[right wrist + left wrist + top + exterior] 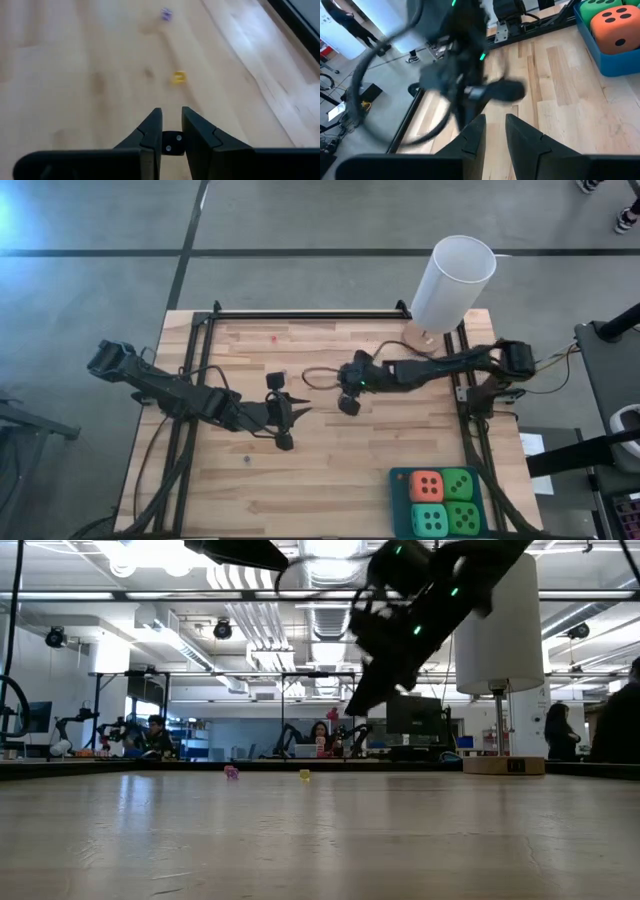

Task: Pick & Place Dice
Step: Put the small black die into the blue bin

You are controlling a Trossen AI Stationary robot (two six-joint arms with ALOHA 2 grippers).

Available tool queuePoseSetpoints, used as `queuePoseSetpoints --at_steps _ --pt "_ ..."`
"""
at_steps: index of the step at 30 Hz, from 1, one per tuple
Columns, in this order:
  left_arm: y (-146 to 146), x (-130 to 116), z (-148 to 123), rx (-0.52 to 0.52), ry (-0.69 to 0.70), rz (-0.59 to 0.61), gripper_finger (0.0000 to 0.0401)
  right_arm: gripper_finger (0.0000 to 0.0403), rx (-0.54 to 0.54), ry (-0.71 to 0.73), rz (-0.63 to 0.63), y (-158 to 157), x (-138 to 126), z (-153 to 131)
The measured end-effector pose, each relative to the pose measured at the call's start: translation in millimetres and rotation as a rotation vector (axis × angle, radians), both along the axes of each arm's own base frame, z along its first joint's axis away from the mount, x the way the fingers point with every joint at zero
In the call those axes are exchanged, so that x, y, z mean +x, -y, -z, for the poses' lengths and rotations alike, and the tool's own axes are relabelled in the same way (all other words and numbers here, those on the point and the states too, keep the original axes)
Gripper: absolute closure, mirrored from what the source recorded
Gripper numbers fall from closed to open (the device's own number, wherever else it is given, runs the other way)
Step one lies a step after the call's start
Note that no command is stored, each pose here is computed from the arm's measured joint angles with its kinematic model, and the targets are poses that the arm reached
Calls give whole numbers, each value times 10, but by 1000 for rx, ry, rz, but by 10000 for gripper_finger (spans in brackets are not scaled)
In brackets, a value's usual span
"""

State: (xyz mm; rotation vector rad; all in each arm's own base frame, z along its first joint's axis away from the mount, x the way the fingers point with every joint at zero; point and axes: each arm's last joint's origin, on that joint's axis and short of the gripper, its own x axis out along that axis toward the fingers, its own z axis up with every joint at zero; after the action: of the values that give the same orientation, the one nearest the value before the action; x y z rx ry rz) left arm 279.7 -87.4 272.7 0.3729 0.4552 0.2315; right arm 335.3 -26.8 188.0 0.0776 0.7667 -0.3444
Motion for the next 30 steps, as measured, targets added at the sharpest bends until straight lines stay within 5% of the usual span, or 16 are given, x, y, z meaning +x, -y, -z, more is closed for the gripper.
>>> queuePoseSetpoints --at_steps 13,30 --pt "0 0 1 -1 1 0 323 350 54 5 -310 -1013 -737 -522" --pt "1 3 -4 -9 9 -2 323 349 166 -48 -646 -1733 -1466 -298"
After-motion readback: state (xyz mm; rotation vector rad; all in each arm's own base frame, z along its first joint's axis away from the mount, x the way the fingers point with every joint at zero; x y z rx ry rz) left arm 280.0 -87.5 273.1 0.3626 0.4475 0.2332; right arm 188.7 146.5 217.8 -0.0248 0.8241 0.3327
